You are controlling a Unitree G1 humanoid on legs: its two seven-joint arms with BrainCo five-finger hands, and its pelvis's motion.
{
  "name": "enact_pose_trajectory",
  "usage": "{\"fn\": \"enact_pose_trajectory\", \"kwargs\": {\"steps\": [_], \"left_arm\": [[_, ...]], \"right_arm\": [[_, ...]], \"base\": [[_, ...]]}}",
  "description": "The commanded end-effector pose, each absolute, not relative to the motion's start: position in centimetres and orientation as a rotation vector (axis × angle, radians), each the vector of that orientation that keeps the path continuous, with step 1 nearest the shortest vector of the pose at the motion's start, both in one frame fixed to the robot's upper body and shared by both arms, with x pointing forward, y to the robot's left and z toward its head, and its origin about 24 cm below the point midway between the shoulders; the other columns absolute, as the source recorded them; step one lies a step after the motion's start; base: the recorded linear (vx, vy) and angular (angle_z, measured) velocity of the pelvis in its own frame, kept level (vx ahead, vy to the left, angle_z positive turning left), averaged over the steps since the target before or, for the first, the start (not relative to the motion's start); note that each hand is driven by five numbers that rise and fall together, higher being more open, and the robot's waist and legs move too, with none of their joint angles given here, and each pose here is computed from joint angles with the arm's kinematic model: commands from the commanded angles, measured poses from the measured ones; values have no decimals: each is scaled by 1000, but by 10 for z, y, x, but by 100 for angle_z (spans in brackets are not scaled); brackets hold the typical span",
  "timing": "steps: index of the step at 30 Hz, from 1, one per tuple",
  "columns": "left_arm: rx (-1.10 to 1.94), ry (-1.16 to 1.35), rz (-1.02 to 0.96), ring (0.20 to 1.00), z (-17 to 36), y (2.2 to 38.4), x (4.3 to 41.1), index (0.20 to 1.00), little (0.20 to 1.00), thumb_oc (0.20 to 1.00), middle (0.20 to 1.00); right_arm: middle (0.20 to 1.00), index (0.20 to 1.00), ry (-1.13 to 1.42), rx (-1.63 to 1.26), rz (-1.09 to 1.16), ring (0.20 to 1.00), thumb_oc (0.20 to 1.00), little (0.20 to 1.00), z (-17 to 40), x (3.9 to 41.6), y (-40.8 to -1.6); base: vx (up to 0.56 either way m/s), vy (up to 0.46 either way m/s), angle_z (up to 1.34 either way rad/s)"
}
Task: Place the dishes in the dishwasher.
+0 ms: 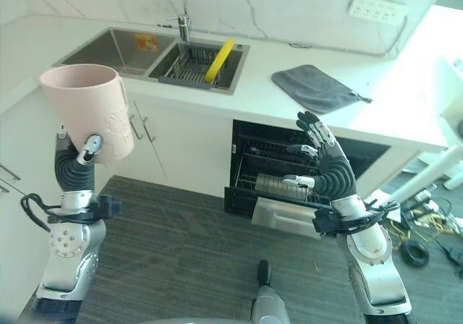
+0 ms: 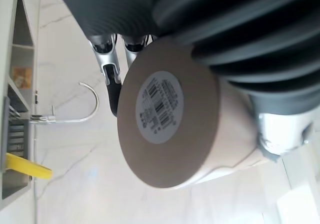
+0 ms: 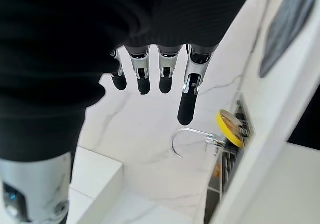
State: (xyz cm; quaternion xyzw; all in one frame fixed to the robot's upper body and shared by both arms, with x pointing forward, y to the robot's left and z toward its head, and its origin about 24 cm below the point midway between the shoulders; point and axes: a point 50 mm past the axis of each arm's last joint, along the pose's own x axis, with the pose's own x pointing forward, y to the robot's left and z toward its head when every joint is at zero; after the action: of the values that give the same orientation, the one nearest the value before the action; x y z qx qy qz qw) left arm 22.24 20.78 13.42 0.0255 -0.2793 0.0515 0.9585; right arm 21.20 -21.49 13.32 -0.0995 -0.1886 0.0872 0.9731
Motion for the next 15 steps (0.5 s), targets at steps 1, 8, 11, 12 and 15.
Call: {"fn": "enact_pose_trajectory", "kwargs": {"steps": [1, 8, 11, 12, 15], "left_arm": [[167, -792, 31, 200, 183, 206, 216, 200, 200, 200, 200], [156, -780, 76, 200, 184, 209, 215, 200, 200, 200, 200], [144, -786, 96, 200, 181, 210, 211, 200, 200, 200, 200], [140, -793, 86, 200, 180, 210, 210, 200, 200, 200, 200], [144, -807, 80, 200, 178, 207, 209, 200, 200, 200, 200]], "right_arm": [[1000, 1000, -600, -153, 232, 1000, 1000, 1000, 176, 213, -198], [1000, 1000, -587, -123, 294, 1000, 1000, 1000, 185, 227, -194], [1000, 1000, -583, -141, 308, 1000, 1000, 1000, 183, 224, -196], [1000, 1000, -586, -148, 290, 1000, 1000, 1000, 182, 222, -198], [1000, 1000, -610, -148, 277, 1000, 1000, 1000, 183, 227, -193]], "base": [[238, -532, 34], [185, -440, -50], [93, -284, -42], [116, -189, -35], [104, 0, -41]]}}
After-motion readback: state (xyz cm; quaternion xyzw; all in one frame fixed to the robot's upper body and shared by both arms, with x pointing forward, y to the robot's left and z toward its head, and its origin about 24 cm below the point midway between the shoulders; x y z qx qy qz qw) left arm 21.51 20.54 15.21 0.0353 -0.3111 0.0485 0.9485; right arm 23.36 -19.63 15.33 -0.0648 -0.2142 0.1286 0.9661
